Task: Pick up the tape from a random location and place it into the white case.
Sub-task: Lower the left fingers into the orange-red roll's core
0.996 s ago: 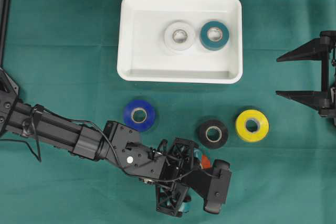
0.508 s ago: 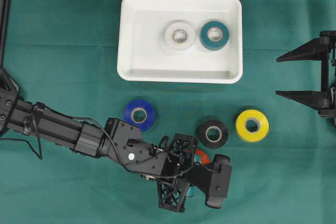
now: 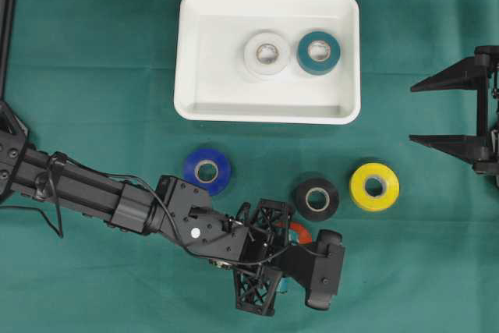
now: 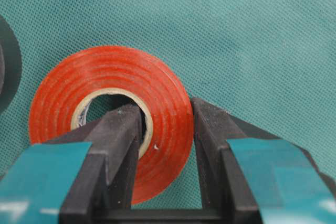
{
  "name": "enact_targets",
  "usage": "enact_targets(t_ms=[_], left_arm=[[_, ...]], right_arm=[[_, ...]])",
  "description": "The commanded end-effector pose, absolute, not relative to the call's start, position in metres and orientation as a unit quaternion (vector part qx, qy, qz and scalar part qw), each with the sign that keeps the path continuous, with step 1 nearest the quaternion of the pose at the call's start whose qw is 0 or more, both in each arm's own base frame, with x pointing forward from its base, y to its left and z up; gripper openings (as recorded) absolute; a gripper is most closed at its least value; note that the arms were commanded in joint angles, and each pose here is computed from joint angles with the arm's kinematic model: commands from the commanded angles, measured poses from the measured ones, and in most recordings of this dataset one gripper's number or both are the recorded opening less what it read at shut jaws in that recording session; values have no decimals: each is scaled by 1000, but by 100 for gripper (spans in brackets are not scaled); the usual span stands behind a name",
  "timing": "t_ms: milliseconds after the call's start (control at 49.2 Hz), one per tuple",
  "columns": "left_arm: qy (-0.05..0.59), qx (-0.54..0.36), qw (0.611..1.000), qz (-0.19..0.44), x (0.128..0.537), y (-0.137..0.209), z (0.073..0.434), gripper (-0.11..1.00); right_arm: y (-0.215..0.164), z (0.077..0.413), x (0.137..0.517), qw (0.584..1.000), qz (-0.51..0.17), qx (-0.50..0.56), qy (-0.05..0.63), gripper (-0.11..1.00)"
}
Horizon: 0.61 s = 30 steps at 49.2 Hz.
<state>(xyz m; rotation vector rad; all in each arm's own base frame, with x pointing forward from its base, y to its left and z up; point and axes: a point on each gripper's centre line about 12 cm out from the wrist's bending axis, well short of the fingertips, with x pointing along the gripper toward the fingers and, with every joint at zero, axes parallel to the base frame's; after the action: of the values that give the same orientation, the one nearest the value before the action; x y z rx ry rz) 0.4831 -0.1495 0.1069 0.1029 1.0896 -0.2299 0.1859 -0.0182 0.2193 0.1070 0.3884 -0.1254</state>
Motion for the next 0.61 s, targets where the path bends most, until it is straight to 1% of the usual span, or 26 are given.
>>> enact_targets(t_ms=[0,386,488,590], left_arm=[[503,46,856,-112,487,-152,122,23],[503,45,856,-112,487,-152,125,23],[499,45,858,-112,486,-152,134,23],[485,43,866,-115,485,-153,152,23]], right_arm=[[-18,225,189,979,-61,52,186,86],[-19,226,189,980,-62,52,185,86],[-18,226,189,979,-61,52,185,86],[-18,226,189,980,-61,52,185,86]])
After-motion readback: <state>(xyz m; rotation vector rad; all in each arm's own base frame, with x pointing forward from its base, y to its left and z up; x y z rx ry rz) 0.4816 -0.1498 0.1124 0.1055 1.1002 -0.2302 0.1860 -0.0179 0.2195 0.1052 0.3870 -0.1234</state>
